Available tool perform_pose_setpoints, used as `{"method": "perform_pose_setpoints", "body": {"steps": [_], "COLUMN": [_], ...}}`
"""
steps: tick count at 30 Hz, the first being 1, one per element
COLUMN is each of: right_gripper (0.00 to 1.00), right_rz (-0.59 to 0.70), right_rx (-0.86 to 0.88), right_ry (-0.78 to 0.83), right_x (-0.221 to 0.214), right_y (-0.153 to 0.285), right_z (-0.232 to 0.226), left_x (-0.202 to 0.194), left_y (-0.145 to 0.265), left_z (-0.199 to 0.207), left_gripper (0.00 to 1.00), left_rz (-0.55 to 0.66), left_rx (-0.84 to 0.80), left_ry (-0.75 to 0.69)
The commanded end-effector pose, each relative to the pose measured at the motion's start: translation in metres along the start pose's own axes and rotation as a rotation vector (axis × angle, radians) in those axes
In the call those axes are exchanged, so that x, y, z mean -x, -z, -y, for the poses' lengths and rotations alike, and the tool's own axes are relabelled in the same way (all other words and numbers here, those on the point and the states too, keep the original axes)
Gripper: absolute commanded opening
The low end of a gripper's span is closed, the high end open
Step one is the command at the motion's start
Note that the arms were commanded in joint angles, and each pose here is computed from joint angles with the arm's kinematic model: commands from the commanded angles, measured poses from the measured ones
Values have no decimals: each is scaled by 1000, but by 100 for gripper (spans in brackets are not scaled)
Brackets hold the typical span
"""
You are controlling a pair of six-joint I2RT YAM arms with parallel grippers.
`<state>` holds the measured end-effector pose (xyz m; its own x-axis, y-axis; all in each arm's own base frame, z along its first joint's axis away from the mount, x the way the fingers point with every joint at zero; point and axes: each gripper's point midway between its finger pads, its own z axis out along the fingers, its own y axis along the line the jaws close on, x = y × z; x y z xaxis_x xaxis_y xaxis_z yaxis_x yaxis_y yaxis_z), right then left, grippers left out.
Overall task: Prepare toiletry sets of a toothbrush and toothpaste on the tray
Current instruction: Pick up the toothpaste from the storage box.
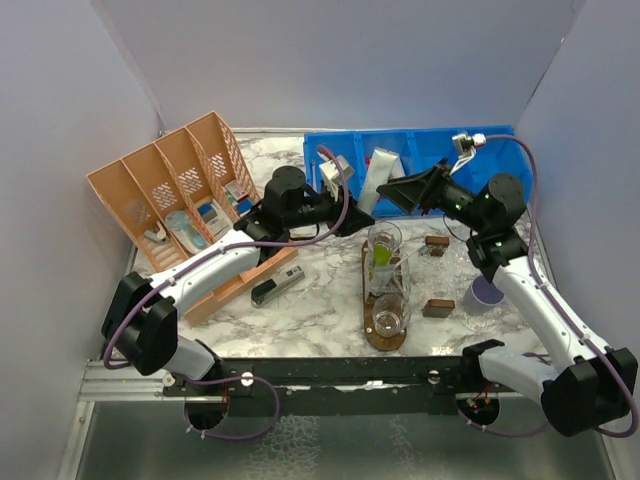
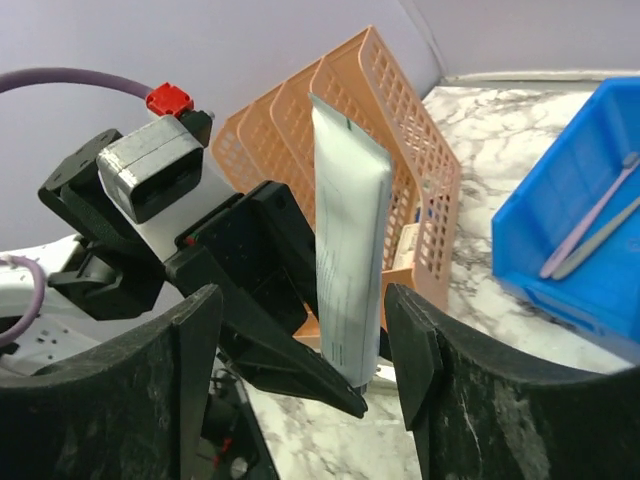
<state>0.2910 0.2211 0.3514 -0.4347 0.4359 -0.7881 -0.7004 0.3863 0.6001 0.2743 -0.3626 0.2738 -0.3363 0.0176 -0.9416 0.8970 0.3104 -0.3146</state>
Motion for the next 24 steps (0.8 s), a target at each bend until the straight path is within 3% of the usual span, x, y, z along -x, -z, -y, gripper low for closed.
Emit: {"method": "perform_pose_setpoints", "body": {"steps": [1,3,7,17,24], "right_gripper": [68,73,74,73,54], "right_rz": [-71,-83,-168,-271,-317], "right_rx": [-100,-183,-331,-393,-244], "right_ry": [131,193,239,339,376], "right_x": [9,22,36,44,36], "right_y": [10,14,23,35,34], "right_z": [-2,3,12,12,-12], "left_x": [32,29,21,11,11], "left_y": [6,4,0,-1,2], "left_z": [5,12,17,47,60], "left_gripper": [19,19,19,19,18], "left_rz": [65,52,10,-10,1], "left_rx": [6,-27,-49,-168,-220], "left_ry": [-93,-112,-166,-234,-260]}}
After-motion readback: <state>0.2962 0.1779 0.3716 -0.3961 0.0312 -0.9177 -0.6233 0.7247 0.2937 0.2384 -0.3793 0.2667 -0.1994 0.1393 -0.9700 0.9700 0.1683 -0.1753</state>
